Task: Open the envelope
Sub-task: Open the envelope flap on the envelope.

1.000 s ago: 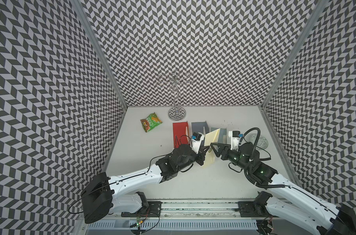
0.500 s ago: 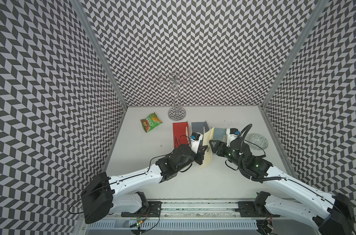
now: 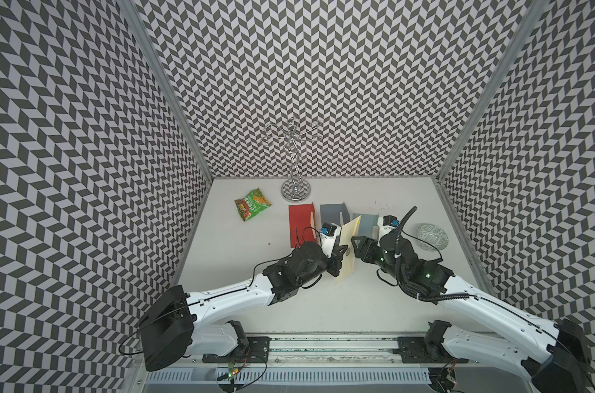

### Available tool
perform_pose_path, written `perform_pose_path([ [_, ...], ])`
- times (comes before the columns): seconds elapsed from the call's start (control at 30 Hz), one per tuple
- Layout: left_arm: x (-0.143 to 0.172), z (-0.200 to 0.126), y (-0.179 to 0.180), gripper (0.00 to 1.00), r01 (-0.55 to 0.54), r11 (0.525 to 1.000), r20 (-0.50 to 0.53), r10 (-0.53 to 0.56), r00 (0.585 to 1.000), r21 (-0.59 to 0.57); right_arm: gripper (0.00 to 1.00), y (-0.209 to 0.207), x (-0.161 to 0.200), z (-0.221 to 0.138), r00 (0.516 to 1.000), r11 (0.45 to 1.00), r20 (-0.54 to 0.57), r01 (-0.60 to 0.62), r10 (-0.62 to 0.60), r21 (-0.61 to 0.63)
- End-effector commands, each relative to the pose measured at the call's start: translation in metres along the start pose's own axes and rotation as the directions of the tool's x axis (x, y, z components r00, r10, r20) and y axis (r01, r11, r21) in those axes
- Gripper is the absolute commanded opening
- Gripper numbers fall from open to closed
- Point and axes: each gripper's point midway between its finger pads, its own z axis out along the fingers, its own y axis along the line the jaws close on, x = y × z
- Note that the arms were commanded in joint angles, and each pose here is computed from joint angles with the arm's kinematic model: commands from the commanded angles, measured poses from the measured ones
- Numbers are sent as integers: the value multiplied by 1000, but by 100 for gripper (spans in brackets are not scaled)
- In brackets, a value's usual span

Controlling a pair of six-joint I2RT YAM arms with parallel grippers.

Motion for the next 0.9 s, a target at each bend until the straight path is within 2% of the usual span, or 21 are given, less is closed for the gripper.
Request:
perform_pose_path([
  [0.0,-14,-2,-11,0,-16,999,38,14,999,30,71,-3,-9,0,999,999,40,-10,9,38],
  [0.47,-13,2,-3,0,-27,1000,38,28,999,-16,70,-10,-4,8,1000,995,10,6,-7,101],
  [0.87,-10,6,-1,0,-48,998,23,49,999,-31,67,-9,0,8,1000,996,-1,11,-11,83],
])
